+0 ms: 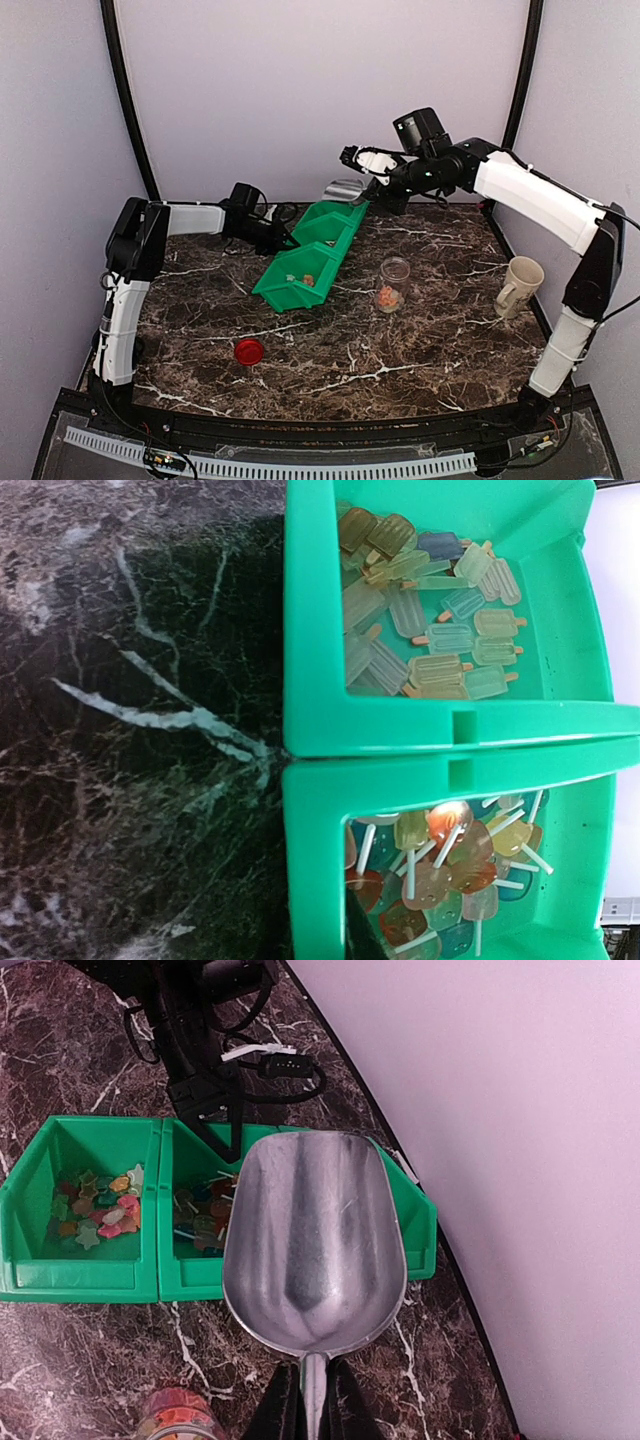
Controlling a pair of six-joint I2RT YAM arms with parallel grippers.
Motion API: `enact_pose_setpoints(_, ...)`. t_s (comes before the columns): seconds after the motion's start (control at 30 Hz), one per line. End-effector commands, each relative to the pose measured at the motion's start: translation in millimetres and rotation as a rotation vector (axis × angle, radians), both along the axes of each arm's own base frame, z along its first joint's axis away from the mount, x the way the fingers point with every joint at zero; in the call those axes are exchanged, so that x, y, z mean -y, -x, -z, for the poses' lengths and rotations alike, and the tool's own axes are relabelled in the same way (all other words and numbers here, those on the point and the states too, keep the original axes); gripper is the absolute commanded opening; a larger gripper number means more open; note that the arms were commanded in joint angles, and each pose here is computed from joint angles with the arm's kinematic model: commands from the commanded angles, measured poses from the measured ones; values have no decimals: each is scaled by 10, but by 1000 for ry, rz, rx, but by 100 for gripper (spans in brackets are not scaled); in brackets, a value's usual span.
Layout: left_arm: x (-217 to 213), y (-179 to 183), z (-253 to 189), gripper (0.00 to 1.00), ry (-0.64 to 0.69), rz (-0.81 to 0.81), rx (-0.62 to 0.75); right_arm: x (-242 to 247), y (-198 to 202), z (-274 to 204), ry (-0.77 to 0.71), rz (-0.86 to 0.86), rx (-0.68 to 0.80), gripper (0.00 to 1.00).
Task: Pack the candies
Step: Adjust the fake candies in the storage box.
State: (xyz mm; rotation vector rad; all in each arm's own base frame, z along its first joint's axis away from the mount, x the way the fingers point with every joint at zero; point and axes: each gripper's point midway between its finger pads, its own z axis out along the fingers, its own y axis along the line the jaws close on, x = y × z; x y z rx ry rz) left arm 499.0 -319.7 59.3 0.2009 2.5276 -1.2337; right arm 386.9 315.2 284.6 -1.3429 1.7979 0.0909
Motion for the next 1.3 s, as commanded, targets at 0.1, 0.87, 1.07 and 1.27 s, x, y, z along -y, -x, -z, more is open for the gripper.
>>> enact_pose_setpoints(0.1,-70,-62,-451,0,-124,-20,154,-155,40,113,98,-16,-33,0)
enact_pose_setpoints(0.87,-164,-105,-884,0,-456,-37,341,-14,-18,1045,318,18,-130,0)
enact_pose_setpoints(1.07,-153,-124,-988,0,-465,-44,363,-54,20,1216,342,-3,-155,0)
enact_pose_setpoints(1.27,-86,-87,-1023,0,-491,-34,385,-120,42,1456,374,-23,-191,0)
